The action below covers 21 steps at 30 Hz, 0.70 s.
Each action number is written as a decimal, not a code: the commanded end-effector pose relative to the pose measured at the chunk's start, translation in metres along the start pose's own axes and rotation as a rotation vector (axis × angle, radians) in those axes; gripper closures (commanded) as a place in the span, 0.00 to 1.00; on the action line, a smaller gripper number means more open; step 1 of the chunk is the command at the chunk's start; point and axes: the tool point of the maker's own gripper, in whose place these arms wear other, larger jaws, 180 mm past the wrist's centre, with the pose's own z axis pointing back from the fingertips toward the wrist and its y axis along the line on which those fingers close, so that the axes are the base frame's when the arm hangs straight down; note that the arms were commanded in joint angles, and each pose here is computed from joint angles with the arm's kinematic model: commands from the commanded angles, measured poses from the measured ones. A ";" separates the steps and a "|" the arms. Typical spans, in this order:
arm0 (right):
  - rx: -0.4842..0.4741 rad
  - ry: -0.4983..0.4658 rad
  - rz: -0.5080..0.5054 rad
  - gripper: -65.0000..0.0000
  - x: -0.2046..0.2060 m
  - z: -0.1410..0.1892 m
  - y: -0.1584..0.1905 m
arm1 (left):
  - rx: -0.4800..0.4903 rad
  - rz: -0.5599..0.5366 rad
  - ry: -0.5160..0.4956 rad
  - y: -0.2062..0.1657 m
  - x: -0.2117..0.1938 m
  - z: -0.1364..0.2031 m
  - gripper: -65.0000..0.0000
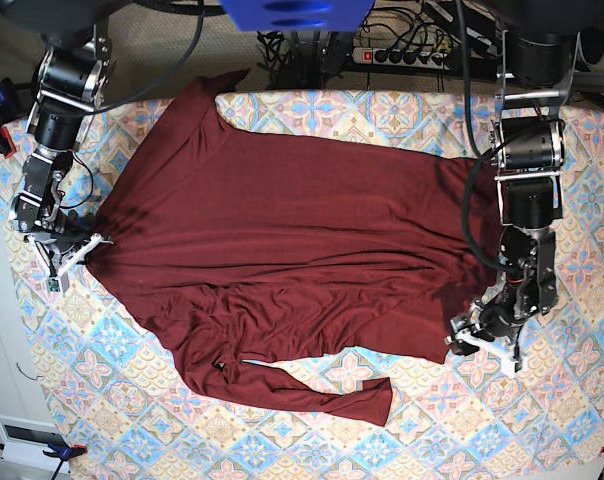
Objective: Layout the t-shirt on the table in an organized manner, then fold the t-shirt properly
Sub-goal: 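Grasp the shirt hem with the left gripper and pull it outward, then hold both shirt sides and stretch them apart to flatten the body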
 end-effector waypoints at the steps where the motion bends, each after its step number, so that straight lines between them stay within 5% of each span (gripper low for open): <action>1: -0.067 -0.013 0.029 0.98 0.015 0.006 -0.022 | -0.010 -0.014 -0.073 -0.005 0.031 0.003 0.40; 8: -0.129 -0.010 0.116 0.98 0.022 0.007 -0.033 | -0.017 -0.085 -0.060 -0.028 0.028 -0.014 0.40; 21: -0.151 -0.022 0.066 0.98 0.019 0.012 -0.047 | 0.044 -0.105 -0.038 -0.024 0.018 -0.018 0.40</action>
